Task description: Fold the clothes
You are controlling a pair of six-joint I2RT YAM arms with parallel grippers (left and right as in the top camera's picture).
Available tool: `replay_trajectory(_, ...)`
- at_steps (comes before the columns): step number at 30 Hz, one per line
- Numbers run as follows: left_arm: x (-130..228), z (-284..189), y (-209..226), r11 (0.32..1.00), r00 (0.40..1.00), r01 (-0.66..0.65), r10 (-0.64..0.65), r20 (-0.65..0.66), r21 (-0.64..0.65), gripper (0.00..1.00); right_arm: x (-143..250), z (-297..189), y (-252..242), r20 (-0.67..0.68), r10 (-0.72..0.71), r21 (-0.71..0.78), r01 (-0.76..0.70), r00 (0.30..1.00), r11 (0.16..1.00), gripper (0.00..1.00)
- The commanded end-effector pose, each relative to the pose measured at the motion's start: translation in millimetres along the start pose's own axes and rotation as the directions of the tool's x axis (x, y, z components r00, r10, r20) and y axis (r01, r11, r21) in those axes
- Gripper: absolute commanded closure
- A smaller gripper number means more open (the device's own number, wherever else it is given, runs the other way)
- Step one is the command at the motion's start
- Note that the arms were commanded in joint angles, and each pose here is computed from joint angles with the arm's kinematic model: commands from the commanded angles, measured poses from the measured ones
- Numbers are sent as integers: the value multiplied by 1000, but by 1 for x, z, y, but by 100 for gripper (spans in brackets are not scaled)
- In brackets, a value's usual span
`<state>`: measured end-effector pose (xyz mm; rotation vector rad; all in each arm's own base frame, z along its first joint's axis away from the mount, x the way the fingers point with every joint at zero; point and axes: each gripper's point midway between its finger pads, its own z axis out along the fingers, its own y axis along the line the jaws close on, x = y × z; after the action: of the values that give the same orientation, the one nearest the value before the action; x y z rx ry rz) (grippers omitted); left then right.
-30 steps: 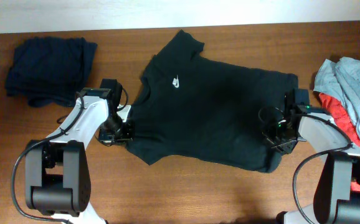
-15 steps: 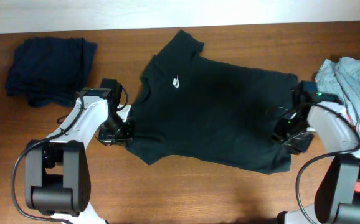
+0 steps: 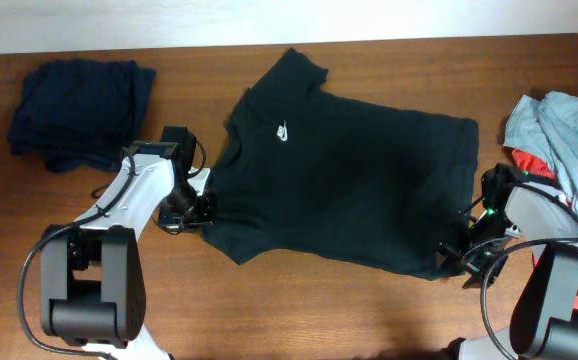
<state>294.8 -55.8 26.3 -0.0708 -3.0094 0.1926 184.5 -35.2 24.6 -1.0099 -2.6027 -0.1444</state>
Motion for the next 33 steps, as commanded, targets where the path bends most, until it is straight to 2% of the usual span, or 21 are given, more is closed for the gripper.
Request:
replay_trajectory(1,-4,-1,4,1000,1000,20,-20,7,-10,97,9,12,3,-41,-17,-28,16,999,999,36)
replay_trajectory(9,-4,-1,4,1000,1000,20,-20,6,-10,97,10,49,-3,-11,-23,-41,23,1000,999,36)
replay_trajectory(12,-4,-1,4,1000,1000,20,-20,6,-10,97,11,52,-4,-12,-31,-40,30,999,999,41)
replay_trajectory(13,-4,-1,4,1000,1000,20,-20,7,-9,97,10,52,-3,-4,-46,-44,45,999,998,48)
replay_trajectory(16,-4,-1,3,1000,1000,20,-20,7,-5,97,6,49,-1,8,-53,-48,53,999,997,86)
replay_trajectory(18,-4,-1,2,1000,1000,20,-20,6,-2,97,4,47,0,13,-54,-50,54,998,997,96)
replay_trajectory(27,-4,-1,2,1000,1000,19,-19,6,-2,98,-1,30,4,18,-73,-51,74,997,996,96)
replay_trajectory(33,-5,-9,2,1000,1000,22,-22,9,-2,99,-6,2,8,22,-75,-35,76,997,997,96)
